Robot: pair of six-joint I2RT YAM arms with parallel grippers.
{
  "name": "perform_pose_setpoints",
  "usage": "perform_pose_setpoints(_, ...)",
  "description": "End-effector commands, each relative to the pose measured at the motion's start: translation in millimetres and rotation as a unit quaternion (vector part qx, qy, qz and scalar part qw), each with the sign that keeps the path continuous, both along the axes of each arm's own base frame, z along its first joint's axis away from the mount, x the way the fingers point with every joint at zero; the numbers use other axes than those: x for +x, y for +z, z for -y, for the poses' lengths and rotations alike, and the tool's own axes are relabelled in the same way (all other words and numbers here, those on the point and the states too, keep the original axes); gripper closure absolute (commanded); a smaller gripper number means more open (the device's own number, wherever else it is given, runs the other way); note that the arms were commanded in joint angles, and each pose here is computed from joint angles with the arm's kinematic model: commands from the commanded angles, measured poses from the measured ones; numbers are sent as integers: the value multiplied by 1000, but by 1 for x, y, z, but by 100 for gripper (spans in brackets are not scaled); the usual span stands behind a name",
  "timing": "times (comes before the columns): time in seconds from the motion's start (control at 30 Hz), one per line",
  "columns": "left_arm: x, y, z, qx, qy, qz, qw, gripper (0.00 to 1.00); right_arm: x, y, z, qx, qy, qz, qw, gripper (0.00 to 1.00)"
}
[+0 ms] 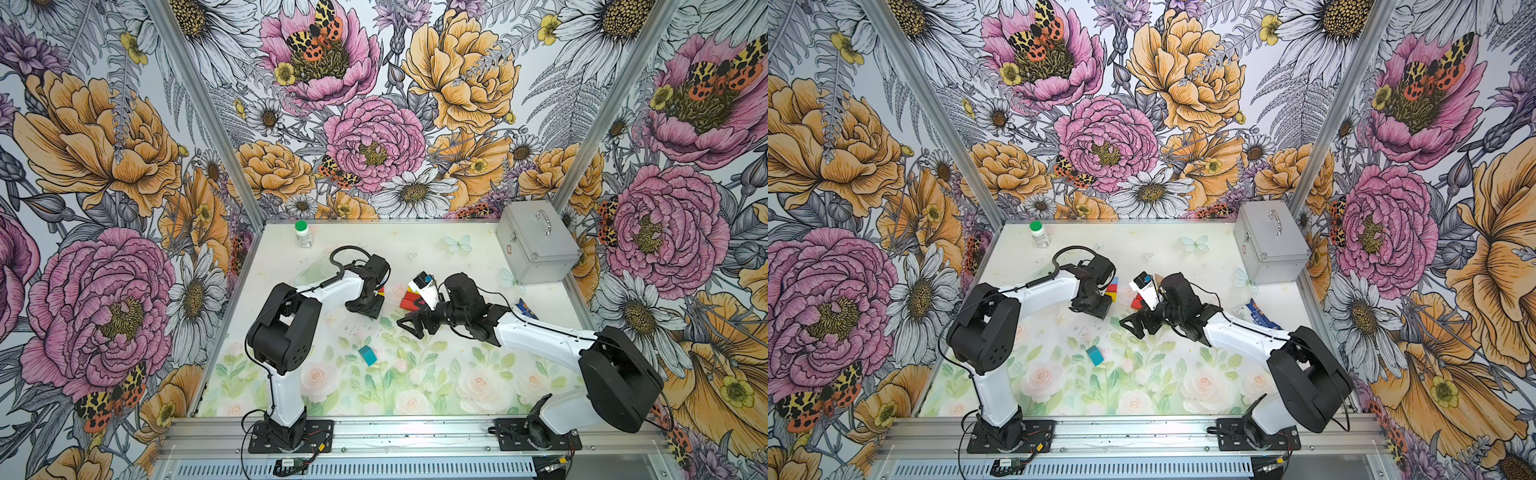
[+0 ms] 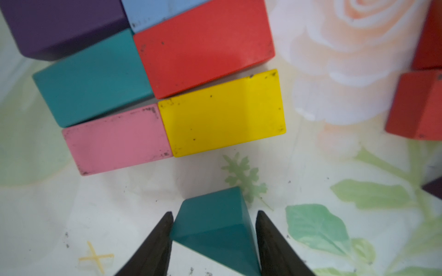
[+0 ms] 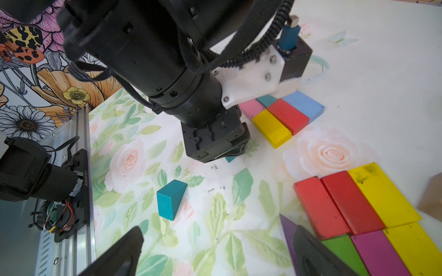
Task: Assemble a piece of candy with building blocks
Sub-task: Assemble the building block at the center of the board.
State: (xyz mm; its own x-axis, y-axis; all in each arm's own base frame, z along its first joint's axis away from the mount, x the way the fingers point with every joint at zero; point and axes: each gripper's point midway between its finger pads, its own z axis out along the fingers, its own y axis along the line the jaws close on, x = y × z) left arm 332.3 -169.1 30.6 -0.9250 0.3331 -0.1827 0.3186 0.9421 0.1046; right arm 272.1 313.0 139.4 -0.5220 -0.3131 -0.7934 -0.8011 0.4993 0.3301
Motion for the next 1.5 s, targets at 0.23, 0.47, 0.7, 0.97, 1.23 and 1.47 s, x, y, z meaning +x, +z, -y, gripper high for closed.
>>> perform_pose_setpoints(0.23, 1, -4, -5, 7, 16, -5, 1000, 46, 2, 2, 1, 5, 3, 8, 1000, 2)
perform_pose_setpoints(0.47, 0, -7, -23, -7, 82, -13, 996, 48, 1, 2, 2, 5, 2, 9, 1000, 2)
perform_pose_setpoints(0.7, 5, -3, -25, -22, 109, -1, 994, 47, 0, 4, 2, 7, 4, 11, 1000, 2)
perform_pose_setpoints(0.97, -1, 3, -14, -50, 109, -8, 993, 41, -1, 5, 4, 8, 3, 13, 1000, 2)
perform_pose_setpoints(1.23, -22, 11, -15, -60, 105, -8, 993, 40, -1, 6, 3, 10, 3, 13, 1000, 2)
perform_pose_setpoints(1.47, -29, 5, 2, -59, 88, -18, 994, 40, -1, 8, 4, 11, 1, 14, 1000, 2)
